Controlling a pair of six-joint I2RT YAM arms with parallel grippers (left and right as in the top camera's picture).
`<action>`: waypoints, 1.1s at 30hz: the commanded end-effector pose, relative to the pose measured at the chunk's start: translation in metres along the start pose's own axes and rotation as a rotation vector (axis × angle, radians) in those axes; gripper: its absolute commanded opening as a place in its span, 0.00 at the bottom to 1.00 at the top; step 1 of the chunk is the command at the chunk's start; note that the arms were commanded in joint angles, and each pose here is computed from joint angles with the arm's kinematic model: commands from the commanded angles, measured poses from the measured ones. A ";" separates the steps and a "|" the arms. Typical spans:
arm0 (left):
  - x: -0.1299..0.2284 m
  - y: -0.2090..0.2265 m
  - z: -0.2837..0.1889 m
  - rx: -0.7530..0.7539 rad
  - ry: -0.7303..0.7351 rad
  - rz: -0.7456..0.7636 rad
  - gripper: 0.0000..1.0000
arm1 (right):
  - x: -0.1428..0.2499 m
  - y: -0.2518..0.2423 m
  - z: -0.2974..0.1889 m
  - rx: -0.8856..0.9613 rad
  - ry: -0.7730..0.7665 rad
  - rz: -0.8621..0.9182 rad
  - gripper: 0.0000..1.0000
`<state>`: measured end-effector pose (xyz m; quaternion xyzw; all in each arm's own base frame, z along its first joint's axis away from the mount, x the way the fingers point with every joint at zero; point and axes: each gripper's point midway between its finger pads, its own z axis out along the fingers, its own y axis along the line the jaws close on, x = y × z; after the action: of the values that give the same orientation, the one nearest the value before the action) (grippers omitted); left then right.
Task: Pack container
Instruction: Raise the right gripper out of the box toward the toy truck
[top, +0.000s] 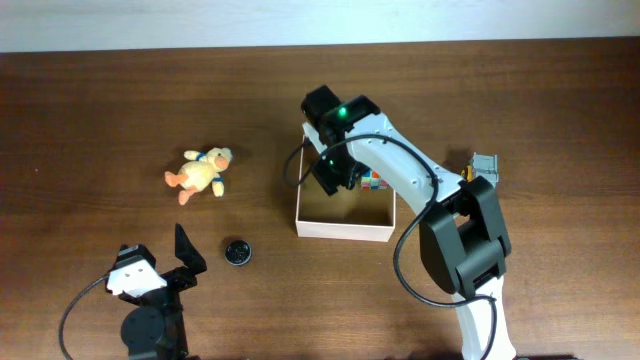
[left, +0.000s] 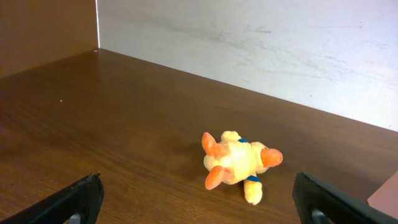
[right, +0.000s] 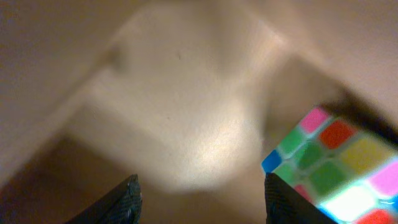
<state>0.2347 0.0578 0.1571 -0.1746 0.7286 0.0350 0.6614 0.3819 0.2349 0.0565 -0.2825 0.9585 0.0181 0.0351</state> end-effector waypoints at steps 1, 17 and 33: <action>0.001 -0.002 0.000 0.013 -0.004 0.016 0.99 | -0.023 0.004 -0.026 -0.011 -0.078 -0.024 0.58; 0.001 -0.002 0.000 0.013 -0.004 0.016 0.99 | -0.030 -0.103 -0.147 0.128 -0.240 0.335 0.65; 0.001 -0.002 0.000 0.013 -0.004 0.016 0.99 | 0.102 -0.252 -0.136 0.217 0.027 0.896 0.77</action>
<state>0.2347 0.0578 0.1571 -0.1748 0.7286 0.0348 0.6614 0.4314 -0.0223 0.1897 0.1300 0.9880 -0.0586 0.0596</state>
